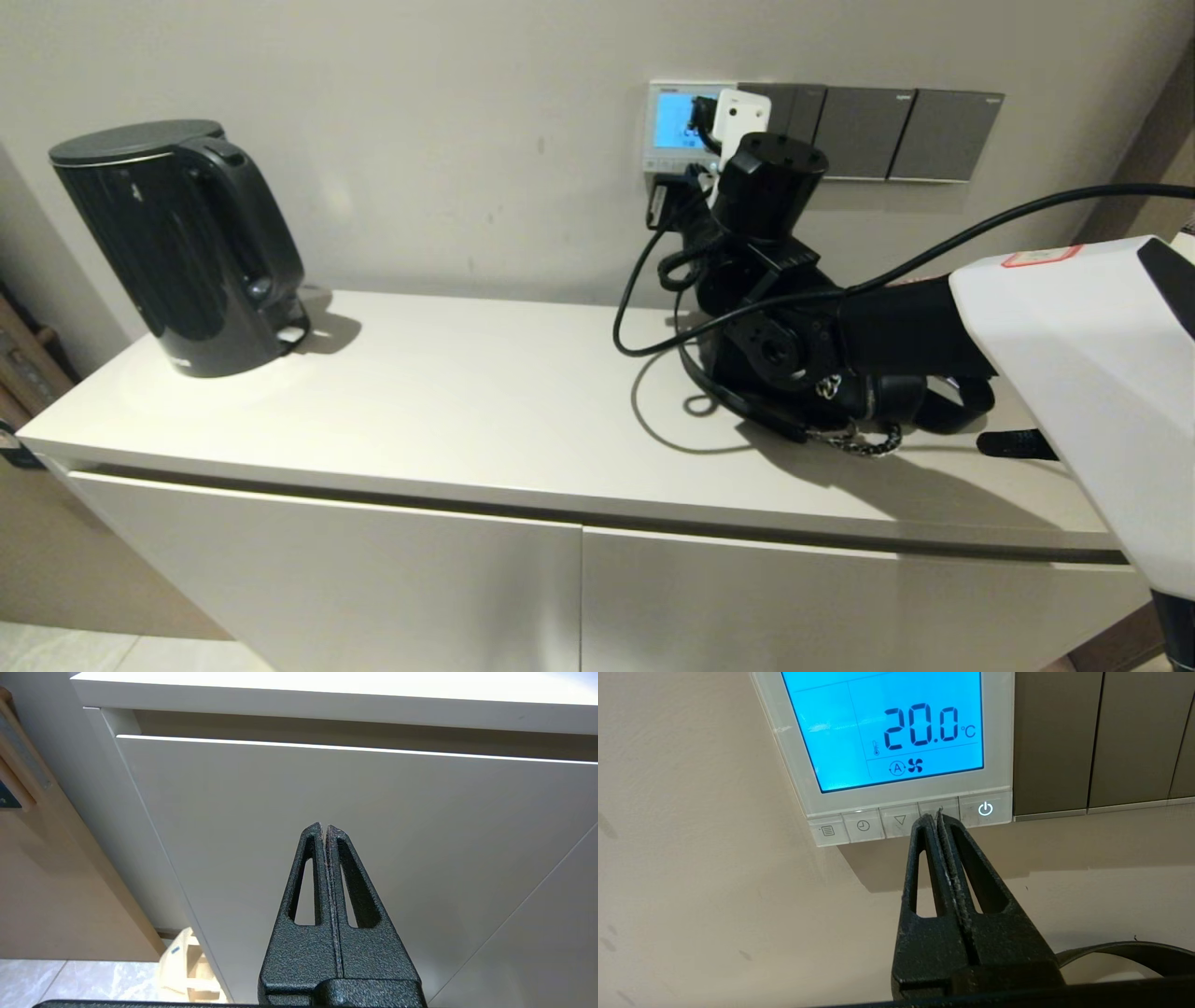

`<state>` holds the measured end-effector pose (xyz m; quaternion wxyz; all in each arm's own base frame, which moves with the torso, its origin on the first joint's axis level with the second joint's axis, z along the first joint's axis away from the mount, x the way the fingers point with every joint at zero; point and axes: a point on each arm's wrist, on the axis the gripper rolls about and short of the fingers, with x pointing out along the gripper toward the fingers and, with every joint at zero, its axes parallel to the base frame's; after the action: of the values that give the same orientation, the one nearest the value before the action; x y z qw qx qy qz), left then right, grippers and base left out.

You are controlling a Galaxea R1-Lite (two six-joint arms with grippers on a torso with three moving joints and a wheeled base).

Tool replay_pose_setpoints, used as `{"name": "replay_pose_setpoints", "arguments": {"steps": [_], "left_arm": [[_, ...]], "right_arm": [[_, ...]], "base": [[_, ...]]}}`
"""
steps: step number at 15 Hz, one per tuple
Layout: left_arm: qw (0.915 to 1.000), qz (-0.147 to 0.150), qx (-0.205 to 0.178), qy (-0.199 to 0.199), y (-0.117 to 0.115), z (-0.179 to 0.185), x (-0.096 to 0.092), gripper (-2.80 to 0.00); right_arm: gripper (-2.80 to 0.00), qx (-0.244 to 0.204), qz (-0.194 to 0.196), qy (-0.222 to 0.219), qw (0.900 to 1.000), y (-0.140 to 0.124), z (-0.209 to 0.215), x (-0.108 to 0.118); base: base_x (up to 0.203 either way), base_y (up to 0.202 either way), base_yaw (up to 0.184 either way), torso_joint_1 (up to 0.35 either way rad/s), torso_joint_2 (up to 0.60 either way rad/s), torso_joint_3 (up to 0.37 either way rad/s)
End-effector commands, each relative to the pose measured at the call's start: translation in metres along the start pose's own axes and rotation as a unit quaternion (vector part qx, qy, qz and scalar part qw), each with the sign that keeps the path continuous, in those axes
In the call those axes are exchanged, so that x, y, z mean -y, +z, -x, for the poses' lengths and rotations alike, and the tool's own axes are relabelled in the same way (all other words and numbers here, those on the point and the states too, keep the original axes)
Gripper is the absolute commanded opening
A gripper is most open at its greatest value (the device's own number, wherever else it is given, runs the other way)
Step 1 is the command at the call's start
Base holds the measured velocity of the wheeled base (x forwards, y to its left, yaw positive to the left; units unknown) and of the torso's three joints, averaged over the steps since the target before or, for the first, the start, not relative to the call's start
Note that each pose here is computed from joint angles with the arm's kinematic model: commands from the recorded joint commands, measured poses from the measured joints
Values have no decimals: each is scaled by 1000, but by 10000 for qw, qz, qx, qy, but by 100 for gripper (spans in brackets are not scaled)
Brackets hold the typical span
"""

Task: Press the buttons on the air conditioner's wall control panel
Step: Press the temperature increase button

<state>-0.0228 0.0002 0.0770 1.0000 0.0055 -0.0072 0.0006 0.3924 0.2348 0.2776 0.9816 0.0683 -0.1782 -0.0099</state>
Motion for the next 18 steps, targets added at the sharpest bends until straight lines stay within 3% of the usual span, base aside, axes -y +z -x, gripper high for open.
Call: {"name": "replay_pose_setpoints", "arguments": {"steps": [1, 18], "left_arm": [[10000, 1, -3, 2, 0, 0, 0, -280], [10000, 1, -3, 2, 0, 0, 0, -280]], "right_arm": [[-280, 24, -7, -30, 10000, 0, -1, 1], [-280, 28, -47, 65, 10000, 9, 11, -3]], "base": [[0, 0, 0, 0, 0, 0], [0, 0, 0, 0, 0, 0]]}}
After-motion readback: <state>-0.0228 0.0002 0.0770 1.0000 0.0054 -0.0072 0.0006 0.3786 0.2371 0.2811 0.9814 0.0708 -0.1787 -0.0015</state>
